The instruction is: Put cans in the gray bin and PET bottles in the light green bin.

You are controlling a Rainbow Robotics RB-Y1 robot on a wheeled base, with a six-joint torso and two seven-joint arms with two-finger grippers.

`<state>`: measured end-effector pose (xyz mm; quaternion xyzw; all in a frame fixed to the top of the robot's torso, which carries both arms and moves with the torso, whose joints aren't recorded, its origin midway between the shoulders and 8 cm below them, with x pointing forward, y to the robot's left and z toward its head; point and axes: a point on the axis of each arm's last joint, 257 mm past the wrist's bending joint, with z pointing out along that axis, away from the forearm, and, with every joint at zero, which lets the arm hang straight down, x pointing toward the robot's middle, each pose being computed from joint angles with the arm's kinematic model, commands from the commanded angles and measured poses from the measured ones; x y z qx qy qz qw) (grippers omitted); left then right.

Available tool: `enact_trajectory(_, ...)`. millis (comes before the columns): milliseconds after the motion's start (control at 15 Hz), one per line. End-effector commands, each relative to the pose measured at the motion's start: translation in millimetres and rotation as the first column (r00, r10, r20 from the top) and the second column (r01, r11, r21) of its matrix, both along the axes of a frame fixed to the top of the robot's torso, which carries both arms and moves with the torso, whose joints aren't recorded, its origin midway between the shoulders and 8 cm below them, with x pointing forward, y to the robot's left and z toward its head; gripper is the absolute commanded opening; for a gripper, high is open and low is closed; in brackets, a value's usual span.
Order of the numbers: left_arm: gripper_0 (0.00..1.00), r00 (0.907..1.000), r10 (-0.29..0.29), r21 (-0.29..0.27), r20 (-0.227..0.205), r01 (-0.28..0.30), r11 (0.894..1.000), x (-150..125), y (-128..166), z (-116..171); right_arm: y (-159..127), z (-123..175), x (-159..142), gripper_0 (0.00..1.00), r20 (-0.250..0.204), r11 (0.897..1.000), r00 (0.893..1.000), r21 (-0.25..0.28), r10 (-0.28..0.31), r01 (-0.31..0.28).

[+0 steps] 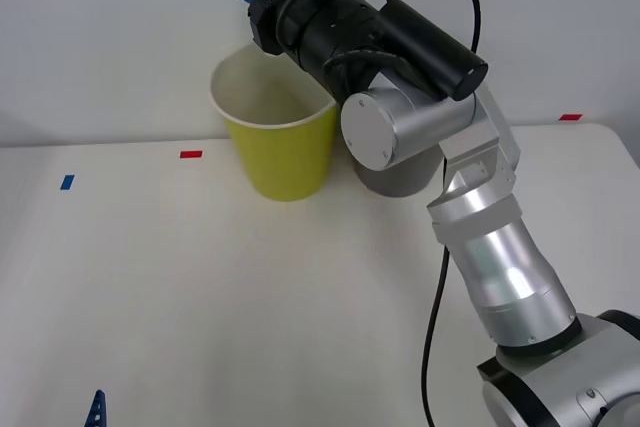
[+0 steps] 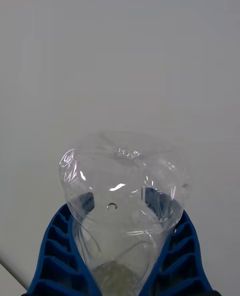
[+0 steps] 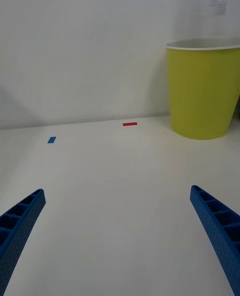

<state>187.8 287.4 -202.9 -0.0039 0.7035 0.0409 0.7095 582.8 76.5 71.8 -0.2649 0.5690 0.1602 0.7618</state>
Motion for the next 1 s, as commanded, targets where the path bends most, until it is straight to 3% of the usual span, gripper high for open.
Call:
enact_trajectory(67,1.00,1.0000,0.000,0.000,0.000,0.000,1.000,0,0,0,-5,-6,9,0.00,-0.003,1.000,1.000,-0.011,-0.016,0.016)
enact_trajectory(533,1.00,1.0000,0.000,0.000,0.000,0.000,1.000,0,0,0,-13,-8,18,0.01,-0.006,0.999,0.999,-0.022,-0.033,0.033)
enact_trajectory(600,1.00,1.0000,0.000,0.000,0.000,0.000,1.000,0,0,0,-15,-7,19,0.55,-0.004,0.999,0.999,-0.023,-0.037,0.037)
enact_trajectory(667,1.00,1.0000,0.000,0.000,0.000,0.000,1.000,0,0,0,-16,-7,20,1.00,-0.005,0.999,0.999,-0.021,-0.036,0.036)
enact_trajectory(1000,1.00,1.0000,0.000,0.000,0.000,0.000,1.000,0,0,0,-15,-6,19,1.00,-0.001,0.999,0.999,-0.023,-0.036,0.036)
